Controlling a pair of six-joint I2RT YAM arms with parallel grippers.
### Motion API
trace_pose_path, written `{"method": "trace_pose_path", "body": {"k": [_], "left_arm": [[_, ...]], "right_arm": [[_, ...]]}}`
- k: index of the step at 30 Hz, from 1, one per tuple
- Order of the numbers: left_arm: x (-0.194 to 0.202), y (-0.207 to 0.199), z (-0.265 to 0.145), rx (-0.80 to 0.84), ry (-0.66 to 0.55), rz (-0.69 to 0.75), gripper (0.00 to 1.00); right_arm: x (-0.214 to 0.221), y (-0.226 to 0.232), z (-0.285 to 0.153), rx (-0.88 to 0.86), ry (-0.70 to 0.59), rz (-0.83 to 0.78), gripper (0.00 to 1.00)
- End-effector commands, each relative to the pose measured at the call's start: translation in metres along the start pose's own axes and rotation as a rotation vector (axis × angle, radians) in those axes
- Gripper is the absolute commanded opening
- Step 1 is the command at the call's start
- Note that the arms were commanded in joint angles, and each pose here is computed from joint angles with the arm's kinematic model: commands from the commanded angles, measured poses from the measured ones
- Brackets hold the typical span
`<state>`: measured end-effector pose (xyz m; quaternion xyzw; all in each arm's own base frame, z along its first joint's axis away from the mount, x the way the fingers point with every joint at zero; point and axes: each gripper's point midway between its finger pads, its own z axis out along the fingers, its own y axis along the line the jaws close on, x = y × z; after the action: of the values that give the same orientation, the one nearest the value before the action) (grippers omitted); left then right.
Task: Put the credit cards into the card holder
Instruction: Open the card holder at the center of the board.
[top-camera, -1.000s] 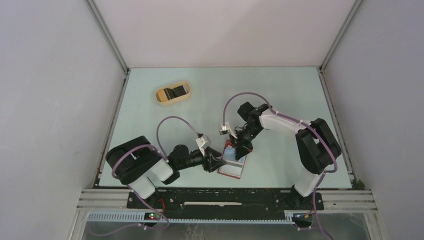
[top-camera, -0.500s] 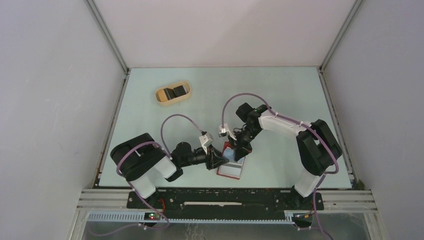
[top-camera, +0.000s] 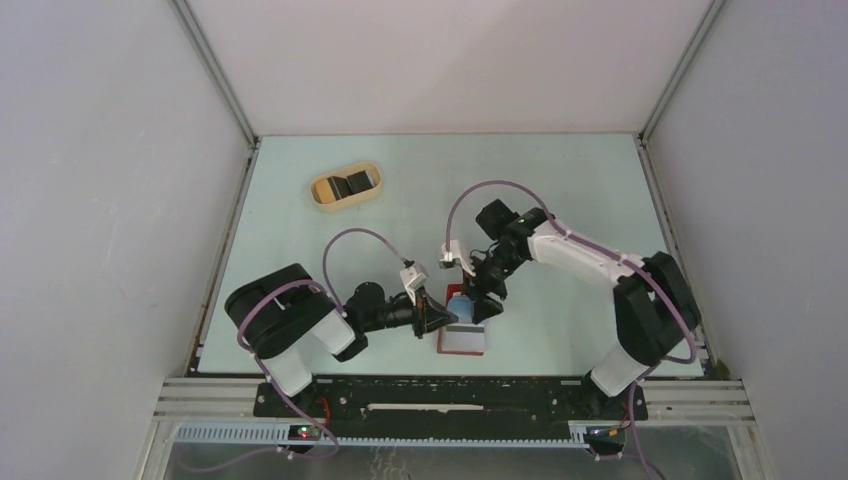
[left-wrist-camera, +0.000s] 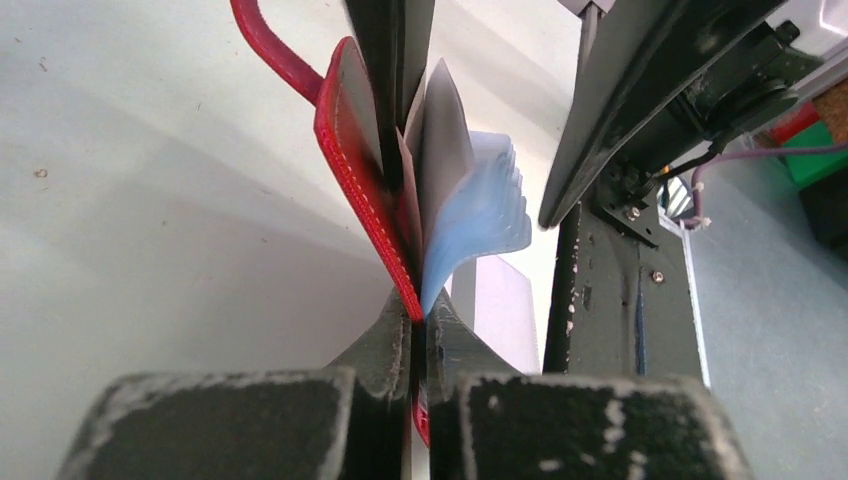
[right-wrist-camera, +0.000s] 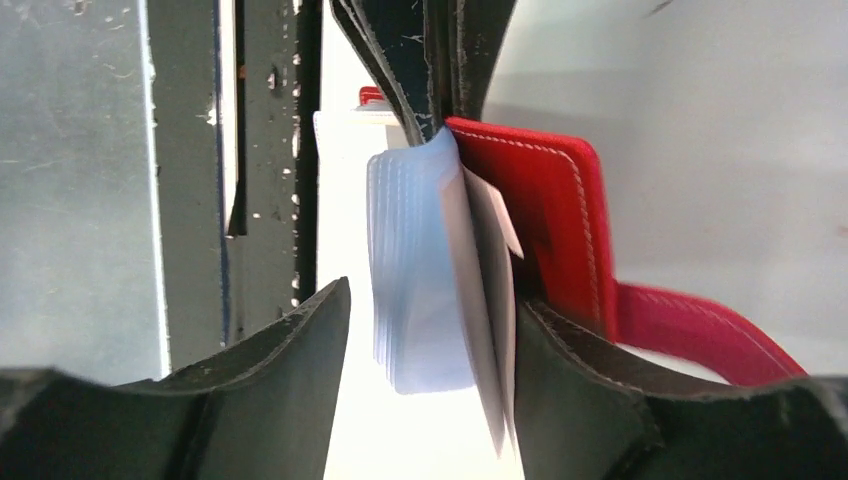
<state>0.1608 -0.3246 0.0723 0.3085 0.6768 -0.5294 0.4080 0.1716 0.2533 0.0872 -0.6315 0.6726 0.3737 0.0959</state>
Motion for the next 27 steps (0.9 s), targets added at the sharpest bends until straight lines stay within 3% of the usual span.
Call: {"method": "trace_pose_path", "body": {"k": [1,5,10,15,21,27], "left_arm": [[-0.014,-0.003,0.002,-0.003,-0.059,-0.033,0.00],[-0.015,0.003,0.005,-0.042,-0.077,-0.122,0.00],[-0.022,0.013,0.008,-0.082,-0.109,-0.253,0.00],[-0.023,0.019,0.008,-0.107,-0.120,-0.309,0.00],[-0.017,0.019,0.009,-0.098,-0.101,-0.311,0.00],[-0.012,0.023,0.011,-0.107,-0.087,-0.300,0.00]], "right_arm": [[-0.028,-0.016,-0.049,0.225,-0.095,-0.074,0.68],[-0.038,-0.009,-0.080,0.315,-0.167,-0.124,0.68],[-0.040,0.018,-0.064,0.282,-0.215,-0.295,0.60],[-0.034,0.023,-0.031,0.247,-0.167,-0.381,0.27],[-0.021,-0.017,-0.002,0.351,-0.028,-0.298,0.00],[-0.022,-0.077,-0.009,0.621,0.001,-0.158,0.00]]}}
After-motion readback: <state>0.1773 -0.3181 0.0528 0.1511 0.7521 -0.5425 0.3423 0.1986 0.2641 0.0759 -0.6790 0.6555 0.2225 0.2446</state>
